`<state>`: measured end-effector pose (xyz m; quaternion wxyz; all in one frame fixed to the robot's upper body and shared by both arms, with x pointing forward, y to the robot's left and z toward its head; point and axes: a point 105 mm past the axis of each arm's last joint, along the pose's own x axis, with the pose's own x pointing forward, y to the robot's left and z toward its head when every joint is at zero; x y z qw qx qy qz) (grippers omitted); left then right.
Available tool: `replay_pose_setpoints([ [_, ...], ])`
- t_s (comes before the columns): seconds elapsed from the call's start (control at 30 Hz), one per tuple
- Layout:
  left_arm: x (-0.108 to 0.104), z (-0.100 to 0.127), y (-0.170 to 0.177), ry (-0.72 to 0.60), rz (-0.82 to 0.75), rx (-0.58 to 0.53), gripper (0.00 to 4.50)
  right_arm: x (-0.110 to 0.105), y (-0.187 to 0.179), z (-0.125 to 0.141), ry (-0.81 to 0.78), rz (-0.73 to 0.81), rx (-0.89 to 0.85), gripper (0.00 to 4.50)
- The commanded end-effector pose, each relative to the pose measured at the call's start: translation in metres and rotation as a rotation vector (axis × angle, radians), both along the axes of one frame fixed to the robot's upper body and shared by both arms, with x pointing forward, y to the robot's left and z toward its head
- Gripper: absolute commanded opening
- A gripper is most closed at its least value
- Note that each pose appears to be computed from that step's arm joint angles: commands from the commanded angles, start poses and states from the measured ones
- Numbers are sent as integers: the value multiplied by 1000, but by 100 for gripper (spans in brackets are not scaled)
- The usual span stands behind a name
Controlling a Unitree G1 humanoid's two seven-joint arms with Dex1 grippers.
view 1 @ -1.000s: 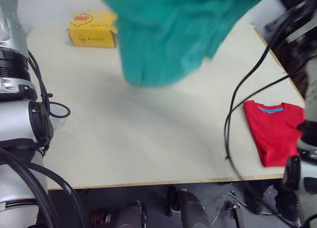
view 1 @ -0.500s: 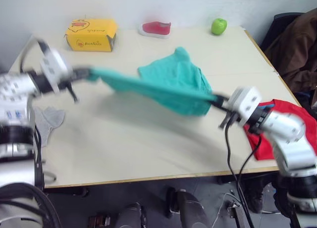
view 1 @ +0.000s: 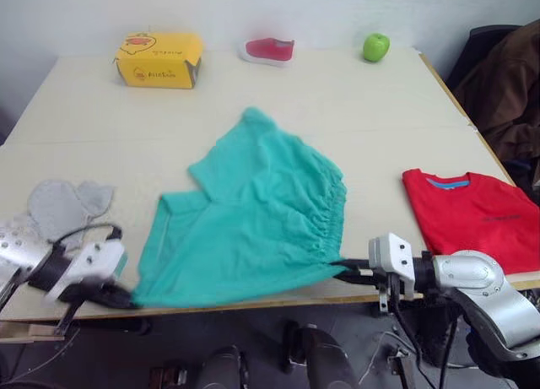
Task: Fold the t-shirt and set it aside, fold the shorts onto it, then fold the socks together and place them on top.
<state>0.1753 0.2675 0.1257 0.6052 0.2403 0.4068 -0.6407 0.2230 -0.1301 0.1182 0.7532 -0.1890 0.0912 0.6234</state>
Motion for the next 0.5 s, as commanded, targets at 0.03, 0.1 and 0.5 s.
replay_pose_setpoints([
  [0.03, -23, 24, -12, 162, -110, -34, 0, -20, 3, 3, 96, 94, 7, 5],
  [0.1, -20, 35, -19, 148, -107, -79, 0, -25, -2, 0, 152, 92, 13, 5],
  [0.5, 207, 156, -57, -716, 272, -408, 0, 44, -48, 40, 340, -322, 394, 5],
])
